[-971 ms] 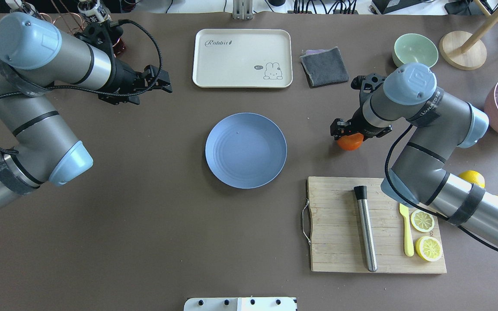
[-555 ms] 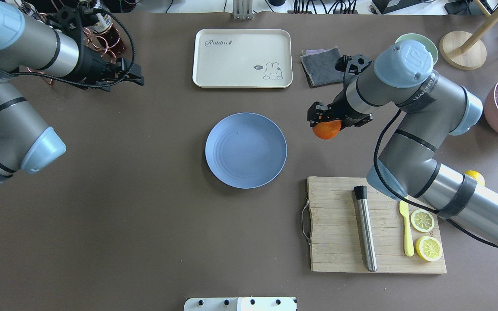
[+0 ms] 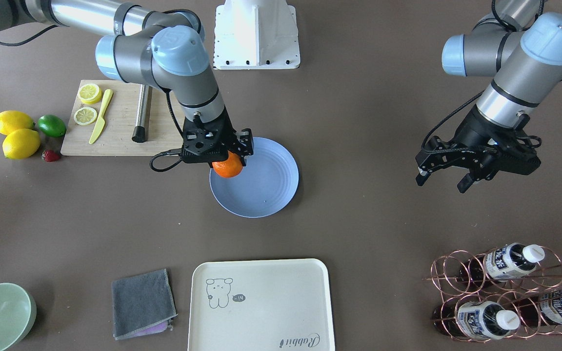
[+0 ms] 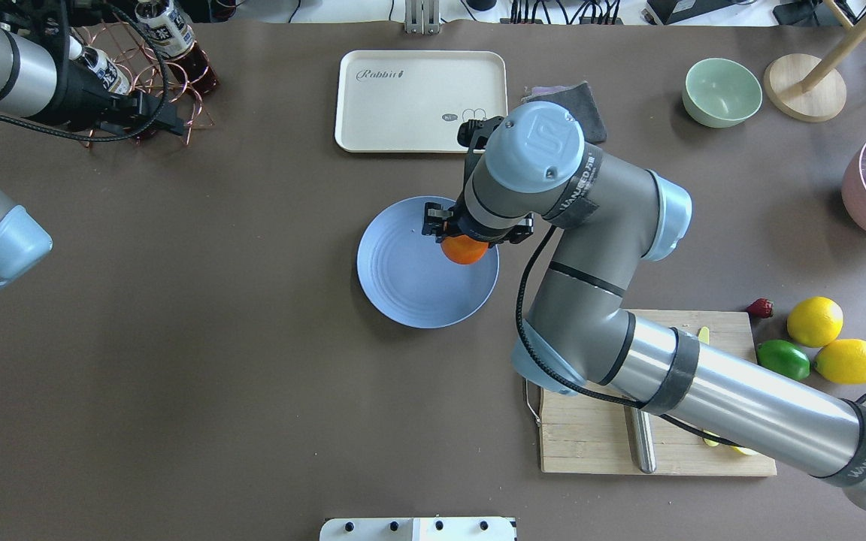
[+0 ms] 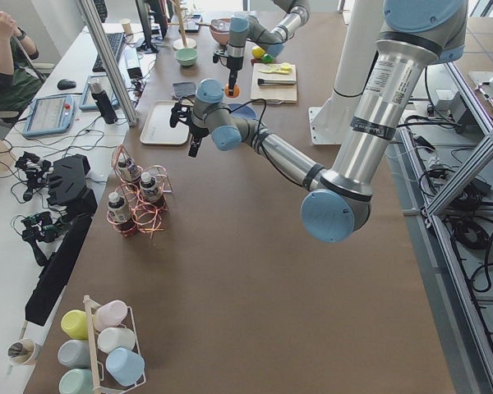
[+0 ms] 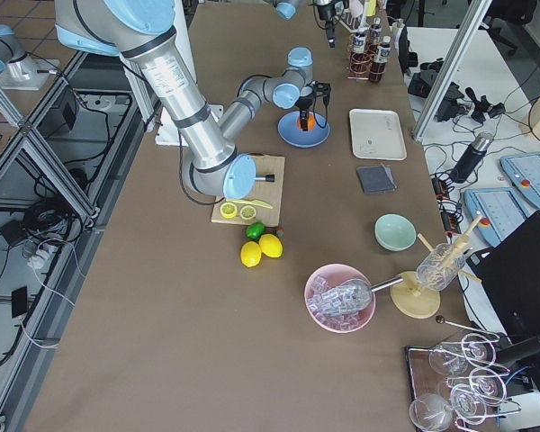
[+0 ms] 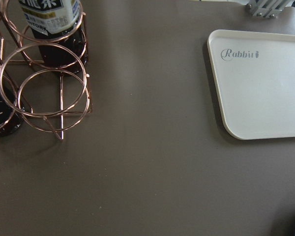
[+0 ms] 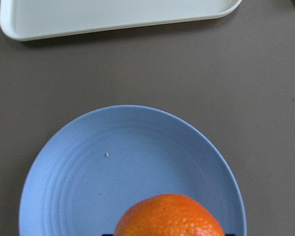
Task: Pick orange to plate
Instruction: 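Carry the orange with the right gripper onto the blue plate and release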
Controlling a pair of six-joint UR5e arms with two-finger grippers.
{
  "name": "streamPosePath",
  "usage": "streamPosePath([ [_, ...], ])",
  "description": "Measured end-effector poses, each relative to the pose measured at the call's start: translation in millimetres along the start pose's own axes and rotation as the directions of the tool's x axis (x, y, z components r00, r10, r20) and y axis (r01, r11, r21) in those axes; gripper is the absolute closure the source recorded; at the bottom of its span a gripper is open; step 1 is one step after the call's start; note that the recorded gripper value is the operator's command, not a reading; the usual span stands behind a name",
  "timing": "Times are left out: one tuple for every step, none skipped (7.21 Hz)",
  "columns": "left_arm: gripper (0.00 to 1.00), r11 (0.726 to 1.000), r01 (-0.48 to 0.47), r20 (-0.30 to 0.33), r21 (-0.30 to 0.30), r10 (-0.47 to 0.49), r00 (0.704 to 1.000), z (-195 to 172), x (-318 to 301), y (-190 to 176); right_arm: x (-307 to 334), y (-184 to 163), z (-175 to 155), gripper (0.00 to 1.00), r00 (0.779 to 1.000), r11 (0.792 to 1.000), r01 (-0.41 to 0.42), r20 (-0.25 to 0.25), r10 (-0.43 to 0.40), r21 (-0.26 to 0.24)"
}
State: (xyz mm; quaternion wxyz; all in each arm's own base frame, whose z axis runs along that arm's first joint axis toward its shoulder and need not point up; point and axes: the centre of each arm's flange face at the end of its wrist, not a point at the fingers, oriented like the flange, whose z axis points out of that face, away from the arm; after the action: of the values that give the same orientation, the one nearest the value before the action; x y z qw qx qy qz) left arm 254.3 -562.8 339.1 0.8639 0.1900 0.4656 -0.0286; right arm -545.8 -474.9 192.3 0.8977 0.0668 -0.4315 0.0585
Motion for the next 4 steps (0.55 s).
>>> streamPosePath([
  [0.02, 1.0, 0.007, 0.01, 0.005, -0.007, 1.0, -3, -9, -2, -23, 1, 15, 1.0, 1.0, 1.0, 0.005, -0.027, -0.005, 0.004],
  [0.02, 1.0, 0.015, 0.017, 0.012, -0.016, 1.0, -6, -17, -5, -34, 1, 32, 1.0, 0.999, 1.0, 0.011, -0.046, -0.01, 0.009],
  [0.02, 1.0, 0.021, 0.022, 0.016, -0.021, 1.0, -8, -21, -7, -38, 4, 47, 1.0, 0.998, 1.0, 0.019, -0.055, -0.018, 0.013],
  [0.02, 1.0, 0.023, 0.024, 0.018, -0.023, 0.999, -9, -23, -8, -38, 9, 61, 1.0, 0.998, 1.0, 0.027, -0.062, -0.026, 0.011],
])
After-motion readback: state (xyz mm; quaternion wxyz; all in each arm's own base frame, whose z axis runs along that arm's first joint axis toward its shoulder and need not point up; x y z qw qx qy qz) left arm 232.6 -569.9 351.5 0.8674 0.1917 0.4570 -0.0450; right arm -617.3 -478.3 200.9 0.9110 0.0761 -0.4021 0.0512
